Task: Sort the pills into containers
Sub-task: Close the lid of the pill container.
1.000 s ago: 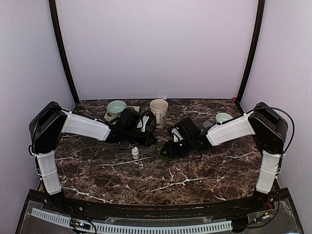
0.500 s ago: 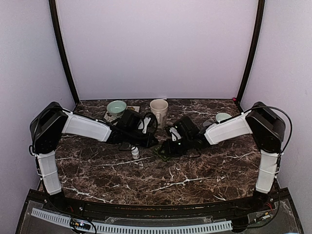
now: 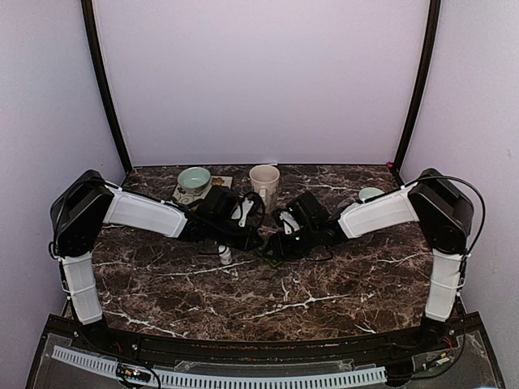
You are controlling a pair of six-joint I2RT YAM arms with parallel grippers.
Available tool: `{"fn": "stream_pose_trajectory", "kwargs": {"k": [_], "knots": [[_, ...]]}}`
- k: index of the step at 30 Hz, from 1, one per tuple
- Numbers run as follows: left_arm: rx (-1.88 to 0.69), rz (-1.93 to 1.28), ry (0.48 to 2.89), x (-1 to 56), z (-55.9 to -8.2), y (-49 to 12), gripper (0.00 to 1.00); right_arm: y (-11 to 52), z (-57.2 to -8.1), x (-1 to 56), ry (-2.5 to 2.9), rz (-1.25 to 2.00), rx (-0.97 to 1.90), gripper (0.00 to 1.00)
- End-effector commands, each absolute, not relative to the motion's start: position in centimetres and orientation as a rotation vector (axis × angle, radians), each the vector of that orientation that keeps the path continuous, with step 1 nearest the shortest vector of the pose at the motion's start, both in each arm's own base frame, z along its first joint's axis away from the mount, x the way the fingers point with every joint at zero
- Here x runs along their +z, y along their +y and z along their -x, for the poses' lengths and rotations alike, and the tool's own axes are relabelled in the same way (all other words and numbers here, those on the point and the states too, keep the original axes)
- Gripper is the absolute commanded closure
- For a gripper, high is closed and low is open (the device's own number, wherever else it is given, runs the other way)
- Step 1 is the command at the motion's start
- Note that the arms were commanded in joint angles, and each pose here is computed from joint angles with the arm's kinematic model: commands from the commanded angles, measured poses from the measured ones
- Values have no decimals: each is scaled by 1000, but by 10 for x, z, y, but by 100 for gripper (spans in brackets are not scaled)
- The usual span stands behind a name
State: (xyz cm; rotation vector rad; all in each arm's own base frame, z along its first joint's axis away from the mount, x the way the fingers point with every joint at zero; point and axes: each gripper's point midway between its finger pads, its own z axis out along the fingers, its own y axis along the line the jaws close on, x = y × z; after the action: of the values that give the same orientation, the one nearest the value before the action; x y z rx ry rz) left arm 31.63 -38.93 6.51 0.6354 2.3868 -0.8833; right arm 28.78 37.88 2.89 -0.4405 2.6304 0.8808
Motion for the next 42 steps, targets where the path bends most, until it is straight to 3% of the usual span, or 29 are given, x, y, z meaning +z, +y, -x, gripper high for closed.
{"fn": "stream_pose_trajectory", "kwargs": {"k": [1,21,29,36,40,42], "knots": [[-856,-641,2400,68,-314,-386,100,331,-255,-39,2897,451,616,50],[-853,-678,2422,64,-312,-392,100,314,-239,-60,3011,532,502,58],[-851,-680,2427,63,-311,-394,100,312,-225,-70,3069,557,531,66],[-843,-679,2422,66,-313,-395,100,313,-218,-73,3097,564,563,83],[-840,-676,2423,66,-314,-395,100,312,-214,-75,3117,565,572,100],[-836,-673,2419,68,-315,-395,100,313,-213,-74,3119,553,597,100]]}}
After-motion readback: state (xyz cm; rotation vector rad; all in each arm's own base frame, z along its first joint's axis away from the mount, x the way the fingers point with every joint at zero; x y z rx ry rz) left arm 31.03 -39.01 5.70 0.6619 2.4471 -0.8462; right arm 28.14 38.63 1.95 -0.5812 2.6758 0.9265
